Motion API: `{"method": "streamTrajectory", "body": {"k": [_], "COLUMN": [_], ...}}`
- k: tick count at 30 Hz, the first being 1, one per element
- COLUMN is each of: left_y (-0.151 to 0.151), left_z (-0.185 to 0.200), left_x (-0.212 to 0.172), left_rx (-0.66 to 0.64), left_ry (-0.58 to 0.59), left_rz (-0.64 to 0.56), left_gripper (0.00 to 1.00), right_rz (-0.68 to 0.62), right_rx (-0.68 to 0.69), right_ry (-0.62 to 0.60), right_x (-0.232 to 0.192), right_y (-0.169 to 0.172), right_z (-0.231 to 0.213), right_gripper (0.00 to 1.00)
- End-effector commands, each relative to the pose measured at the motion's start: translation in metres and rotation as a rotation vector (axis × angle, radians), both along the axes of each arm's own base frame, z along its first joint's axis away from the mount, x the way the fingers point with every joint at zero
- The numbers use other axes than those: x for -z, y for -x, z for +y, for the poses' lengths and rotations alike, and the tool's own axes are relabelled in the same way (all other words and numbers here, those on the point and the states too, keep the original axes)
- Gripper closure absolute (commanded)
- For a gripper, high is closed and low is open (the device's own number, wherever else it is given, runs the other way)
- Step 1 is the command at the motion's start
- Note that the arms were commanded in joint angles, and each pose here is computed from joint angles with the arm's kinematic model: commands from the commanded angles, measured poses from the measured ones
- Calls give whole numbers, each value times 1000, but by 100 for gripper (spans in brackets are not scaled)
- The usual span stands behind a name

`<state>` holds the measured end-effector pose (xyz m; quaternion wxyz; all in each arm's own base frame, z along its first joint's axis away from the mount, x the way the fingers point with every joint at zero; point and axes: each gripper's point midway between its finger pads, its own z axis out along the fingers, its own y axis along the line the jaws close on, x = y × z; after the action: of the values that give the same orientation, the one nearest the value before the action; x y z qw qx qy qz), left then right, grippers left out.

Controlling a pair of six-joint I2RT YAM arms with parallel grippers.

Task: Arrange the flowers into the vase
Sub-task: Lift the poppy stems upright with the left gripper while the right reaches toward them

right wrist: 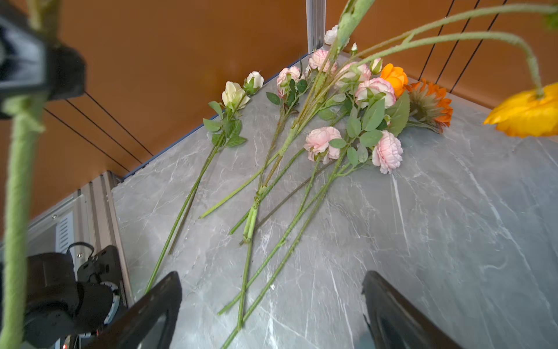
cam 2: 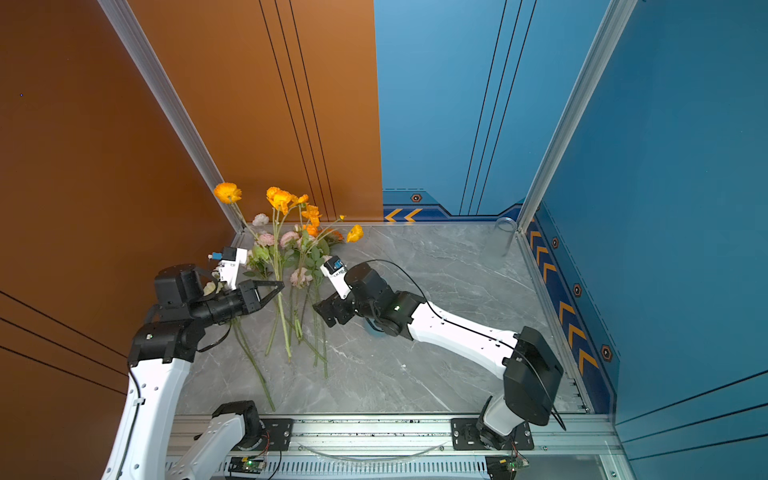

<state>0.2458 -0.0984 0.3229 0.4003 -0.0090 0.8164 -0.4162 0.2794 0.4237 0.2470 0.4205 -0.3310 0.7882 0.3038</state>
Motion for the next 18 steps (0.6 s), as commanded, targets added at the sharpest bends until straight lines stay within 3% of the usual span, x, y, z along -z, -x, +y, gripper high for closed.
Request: {"method": "streamTrajectory", "body": {"k": [1,7,13,18], "left_y": [11,18,20,22], "left_z": [-5,-8,-9,-11], "left_x": [-16,-18,-22,-27], "left_rx": [33,42,47,57], "left_ry": [24,33,35,36], "left_rz": [-45,-57,-64,-76], "left_gripper": [100,100,100,100], "right_rz": [-6,36,33,42], "right_rx": [42,35,118,160], "right_ry": [-59,-104,-133,-89], "right_x": [-10,9,21,46], "right_y": [-19,-43,-71,-89], "right_z": [29,79,93,102], "right_gripper": [3,2,1,5]}}
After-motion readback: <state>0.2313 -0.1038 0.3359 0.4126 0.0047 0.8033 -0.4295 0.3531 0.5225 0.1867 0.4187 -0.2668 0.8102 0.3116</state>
